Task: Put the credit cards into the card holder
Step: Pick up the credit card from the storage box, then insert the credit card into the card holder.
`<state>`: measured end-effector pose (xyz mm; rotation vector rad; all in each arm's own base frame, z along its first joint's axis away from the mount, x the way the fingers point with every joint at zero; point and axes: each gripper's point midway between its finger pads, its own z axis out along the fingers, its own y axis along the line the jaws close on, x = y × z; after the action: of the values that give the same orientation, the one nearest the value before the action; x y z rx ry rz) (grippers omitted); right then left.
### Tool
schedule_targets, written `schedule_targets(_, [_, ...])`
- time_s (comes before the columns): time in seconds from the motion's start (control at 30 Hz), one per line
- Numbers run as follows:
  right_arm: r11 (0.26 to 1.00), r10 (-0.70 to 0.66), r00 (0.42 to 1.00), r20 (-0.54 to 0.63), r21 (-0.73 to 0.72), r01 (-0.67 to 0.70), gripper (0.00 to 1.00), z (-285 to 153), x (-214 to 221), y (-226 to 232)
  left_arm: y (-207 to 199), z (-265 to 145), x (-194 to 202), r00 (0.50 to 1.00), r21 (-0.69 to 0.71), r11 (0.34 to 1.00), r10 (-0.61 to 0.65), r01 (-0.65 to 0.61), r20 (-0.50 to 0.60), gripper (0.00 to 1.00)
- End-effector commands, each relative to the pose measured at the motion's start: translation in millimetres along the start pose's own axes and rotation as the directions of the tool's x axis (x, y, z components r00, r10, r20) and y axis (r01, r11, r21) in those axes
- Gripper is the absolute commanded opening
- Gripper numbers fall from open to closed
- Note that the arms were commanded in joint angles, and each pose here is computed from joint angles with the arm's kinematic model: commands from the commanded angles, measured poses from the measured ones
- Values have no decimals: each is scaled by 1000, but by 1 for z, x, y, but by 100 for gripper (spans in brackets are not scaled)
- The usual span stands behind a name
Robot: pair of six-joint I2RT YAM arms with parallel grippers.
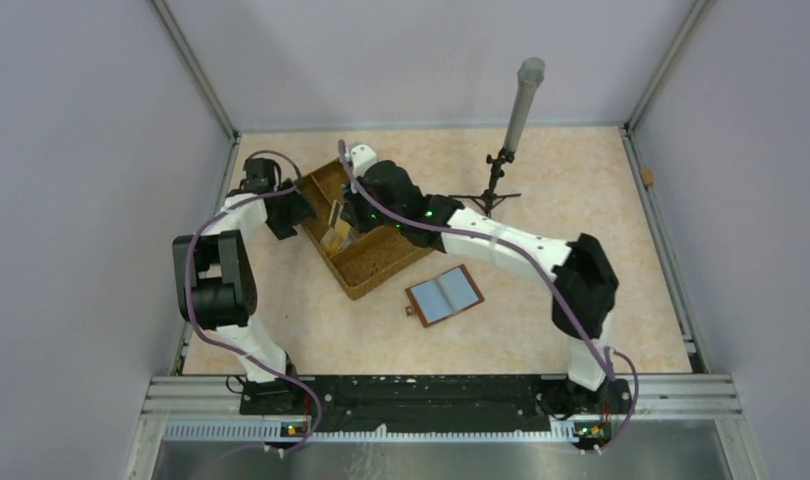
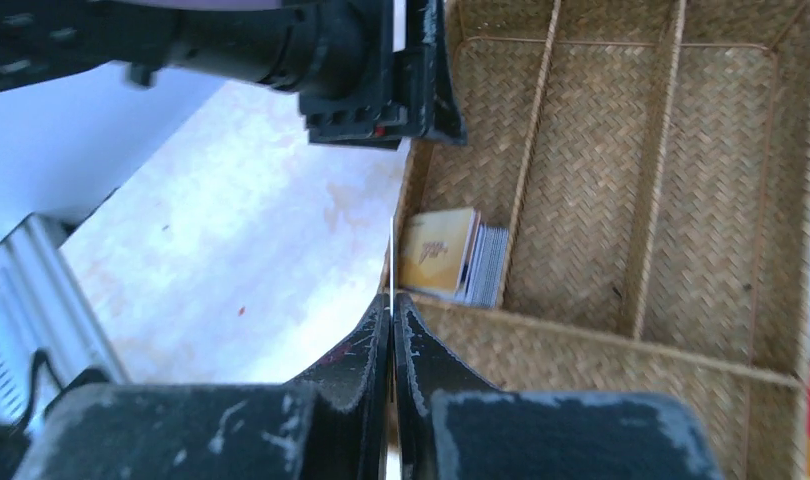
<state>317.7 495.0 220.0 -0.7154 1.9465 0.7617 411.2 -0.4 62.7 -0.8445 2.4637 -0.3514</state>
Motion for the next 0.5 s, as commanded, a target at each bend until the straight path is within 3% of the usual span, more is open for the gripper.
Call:
schedule_targets(0.0, [998, 31, 991, 131, -57, -24, 0, -84, -54, 9, -14, -27, -32, 991, 13, 998, 60, -62, 118, 73])
schedule_targets(0.17, [991, 130, 992, -3, 26, -130, 0, -146, 9, -54, -18, -54, -48, 975, -8, 994, 111, -112, 194, 92])
schedule_targets(0.33, [971, 235, 963, -134, 77, -226, 0, -201, 80, -107, -36, -95, -51, 923, -46, 970, 242, -239, 300, 97])
schedule_targets(0.47, [939, 344, 911, -228, 82, -334, 0, -224, 132, -138, -78, -118, -5, 881, 18, 918, 376, -397, 288, 97])
